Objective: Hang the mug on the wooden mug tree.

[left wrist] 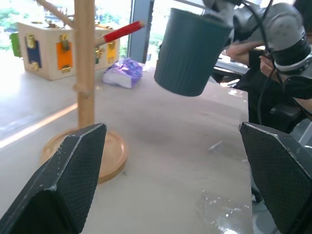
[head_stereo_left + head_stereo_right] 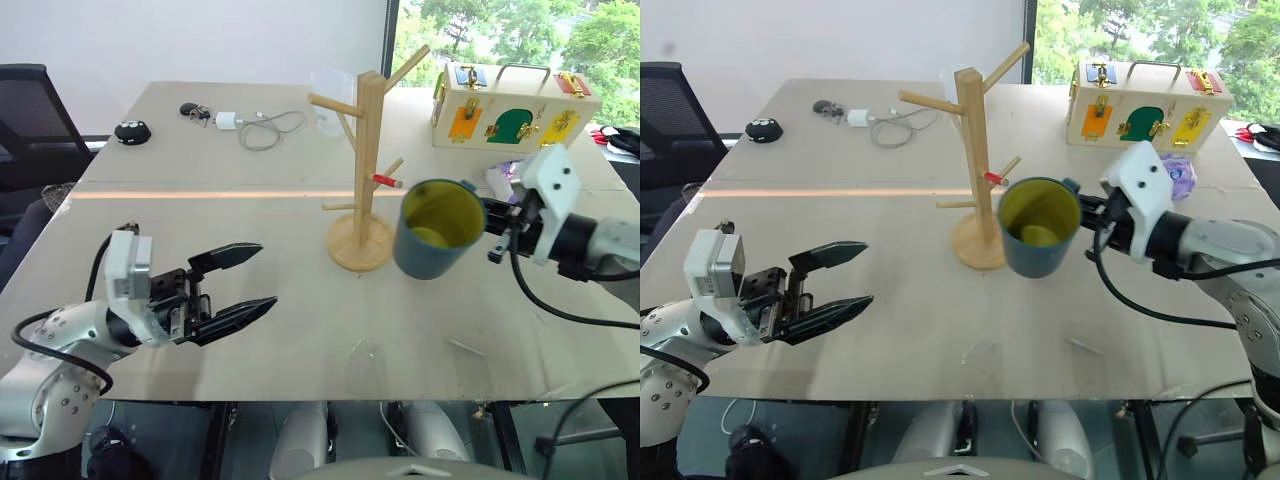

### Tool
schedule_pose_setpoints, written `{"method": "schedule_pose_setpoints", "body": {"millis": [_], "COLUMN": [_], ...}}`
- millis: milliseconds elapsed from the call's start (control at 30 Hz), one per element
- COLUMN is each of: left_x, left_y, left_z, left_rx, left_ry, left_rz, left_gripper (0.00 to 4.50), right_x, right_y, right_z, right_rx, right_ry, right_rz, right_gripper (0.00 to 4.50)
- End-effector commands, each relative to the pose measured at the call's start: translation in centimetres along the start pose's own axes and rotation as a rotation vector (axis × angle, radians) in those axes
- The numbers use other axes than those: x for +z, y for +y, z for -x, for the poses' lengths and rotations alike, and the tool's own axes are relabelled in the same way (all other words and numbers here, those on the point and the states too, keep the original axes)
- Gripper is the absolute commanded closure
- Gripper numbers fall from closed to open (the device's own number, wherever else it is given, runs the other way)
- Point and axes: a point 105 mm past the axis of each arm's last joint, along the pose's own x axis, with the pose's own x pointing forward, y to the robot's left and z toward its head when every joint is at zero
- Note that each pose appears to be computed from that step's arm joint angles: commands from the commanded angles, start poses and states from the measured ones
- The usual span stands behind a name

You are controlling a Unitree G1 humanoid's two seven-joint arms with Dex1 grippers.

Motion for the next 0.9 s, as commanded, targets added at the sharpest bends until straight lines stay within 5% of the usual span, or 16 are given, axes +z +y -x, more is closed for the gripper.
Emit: {"method": "schedule_pose_setpoints", "body": {"millis": [33,600,800,900], "left_x": [0.6,0.9,1.2,1.2], "left_y": [0.2,-0.2,-0.2,-0.4], "left_z": [0.5,-0.7,-1.0,-1.3], "left_rx": [0.007,0.034,0.051,0.052], "left_ry": [0.004,0.007,-0.004,-0.015], "left_rz": [-0.050,-0.047,-0.049,-0.046], "left_gripper": [0.00,0.00,0.00,0.00], "right_x": [0.9,4.7,3.4,3.1], "right_y": [0.9,1.0,1.0,0.9], "right_z": [-0.4,-5.4,-7.4,-6.9], "right_rx": [-0.018,-0.048,-0.060,-0.047], "right_ry": [0.019,-0.026,0.036,0.032], "right_rz": [0.040,0.011,0.021,0.037], "right_gripper": [4.49,4.49,4.49,3.26]}}
